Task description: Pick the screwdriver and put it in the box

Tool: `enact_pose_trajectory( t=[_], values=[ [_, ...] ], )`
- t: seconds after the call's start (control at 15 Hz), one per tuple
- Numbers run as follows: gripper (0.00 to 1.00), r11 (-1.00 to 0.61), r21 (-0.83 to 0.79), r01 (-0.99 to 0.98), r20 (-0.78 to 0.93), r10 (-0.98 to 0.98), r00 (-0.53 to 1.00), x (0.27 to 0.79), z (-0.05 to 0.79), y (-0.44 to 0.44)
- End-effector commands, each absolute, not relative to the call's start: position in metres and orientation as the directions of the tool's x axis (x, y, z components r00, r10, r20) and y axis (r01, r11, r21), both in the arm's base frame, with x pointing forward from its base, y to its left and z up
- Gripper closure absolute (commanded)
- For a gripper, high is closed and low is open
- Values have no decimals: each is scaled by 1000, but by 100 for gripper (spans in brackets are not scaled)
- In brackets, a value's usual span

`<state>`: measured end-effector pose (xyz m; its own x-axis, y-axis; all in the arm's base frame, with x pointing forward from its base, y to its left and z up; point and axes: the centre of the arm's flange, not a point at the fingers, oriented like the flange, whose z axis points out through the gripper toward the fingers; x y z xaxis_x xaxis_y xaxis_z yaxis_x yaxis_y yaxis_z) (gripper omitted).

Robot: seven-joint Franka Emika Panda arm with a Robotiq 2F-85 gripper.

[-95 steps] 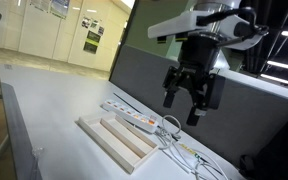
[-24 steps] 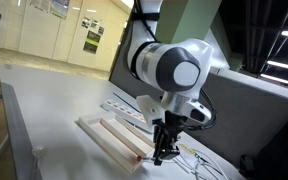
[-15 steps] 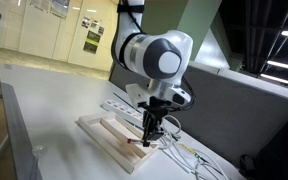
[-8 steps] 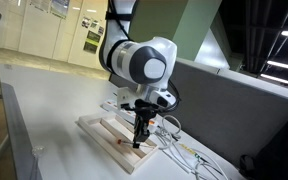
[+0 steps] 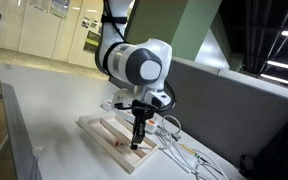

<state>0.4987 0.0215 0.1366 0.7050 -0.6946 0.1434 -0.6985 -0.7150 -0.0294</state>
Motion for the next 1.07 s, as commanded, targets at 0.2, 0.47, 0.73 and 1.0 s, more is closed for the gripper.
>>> enact_pose_trajectory(
  t=[0.2,0.47,0.73,1.0],
  values=[
    [19,-654,-43,-755,140,-753,643,499,142,25],
    [1,-642,-50,-765,120,-764,634,499,148,22],
    [0,-641,-71,-764,101,-767,634,499,167,16],
    [0,-633,-84,-769,91,-774,627,499,187,5]
  ],
)
